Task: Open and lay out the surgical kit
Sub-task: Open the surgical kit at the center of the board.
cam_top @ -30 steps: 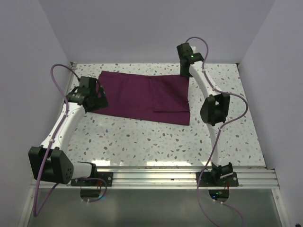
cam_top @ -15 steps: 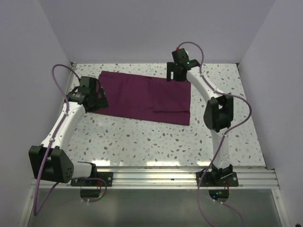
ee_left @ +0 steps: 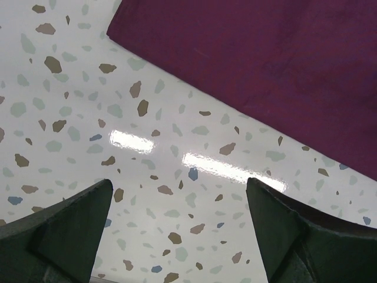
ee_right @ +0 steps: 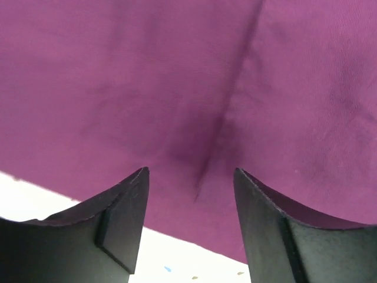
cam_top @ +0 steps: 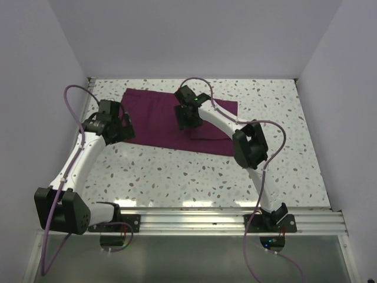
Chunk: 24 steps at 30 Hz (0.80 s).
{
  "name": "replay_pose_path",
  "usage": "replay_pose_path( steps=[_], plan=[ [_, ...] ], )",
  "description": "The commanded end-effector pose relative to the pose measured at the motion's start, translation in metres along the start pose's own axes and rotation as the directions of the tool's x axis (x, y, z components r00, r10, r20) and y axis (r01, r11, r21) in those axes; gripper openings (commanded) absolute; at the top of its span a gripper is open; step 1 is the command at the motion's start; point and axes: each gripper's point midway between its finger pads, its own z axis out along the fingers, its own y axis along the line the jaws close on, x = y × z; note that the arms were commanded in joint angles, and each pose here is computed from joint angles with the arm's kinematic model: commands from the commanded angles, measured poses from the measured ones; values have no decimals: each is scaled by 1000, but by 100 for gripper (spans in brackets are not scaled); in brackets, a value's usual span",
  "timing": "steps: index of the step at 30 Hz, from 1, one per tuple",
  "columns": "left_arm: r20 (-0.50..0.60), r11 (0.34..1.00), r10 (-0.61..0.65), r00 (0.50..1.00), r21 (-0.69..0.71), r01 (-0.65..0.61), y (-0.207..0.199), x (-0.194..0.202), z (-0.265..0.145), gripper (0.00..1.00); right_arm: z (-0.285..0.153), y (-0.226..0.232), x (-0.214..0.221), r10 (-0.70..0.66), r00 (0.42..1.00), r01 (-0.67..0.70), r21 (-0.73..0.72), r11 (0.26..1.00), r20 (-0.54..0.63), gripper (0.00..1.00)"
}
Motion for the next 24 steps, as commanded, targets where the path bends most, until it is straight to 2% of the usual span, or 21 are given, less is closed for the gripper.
replay_pose_path(
  steps=[1, 7, 10, 13, 14, 16, 19, 24],
  plan=[
    [40, 1000, -17, 999, 20, 16, -1, -4, -7, 100, 1, -20, 3, 17, 999, -13, 88, 996, -40, 62],
    [46, 1000, -17, 999, 11, 17, 3, 0, -7, 100, 11, -33, 23, 4, 994, 14, 153, 988, -113, 47],
    [45, 1000, -17, 999, 13, 16, 2, 0, -5, 100, 14, -33, 33, -3, 990, 25, 154, 988, -141, 34],
    [48, 1000, -17, 999, 18, 16, 0, -2, -4, 100, 14, -34, 38, -7, 988, 32, 160, 987, -152, 17],
    [46, 1000, -16, 999, 17, 16, 0, -1, -4, 100, 13, -34, 39, -8, 988, 34, 162, 986, -153, 8],
    [50, 1000, -16, 999, 19, 15, 0, -3, -4, 100, 8, -38, 36, -11, 989, 38, 177, 983, -149, 0],
    [50, 1000, -14, 999, 20, 13, -1, -4, -3, 100, -9, -39, 24, -32, 991, 56, 185, 981, -130, 0],
    [65, 1000, -12, 998, 23, 11, -1, -9, -7, 100, -60, -41, -30, -81, 997, 77, 207, 975, 11, 0]
  ],
)
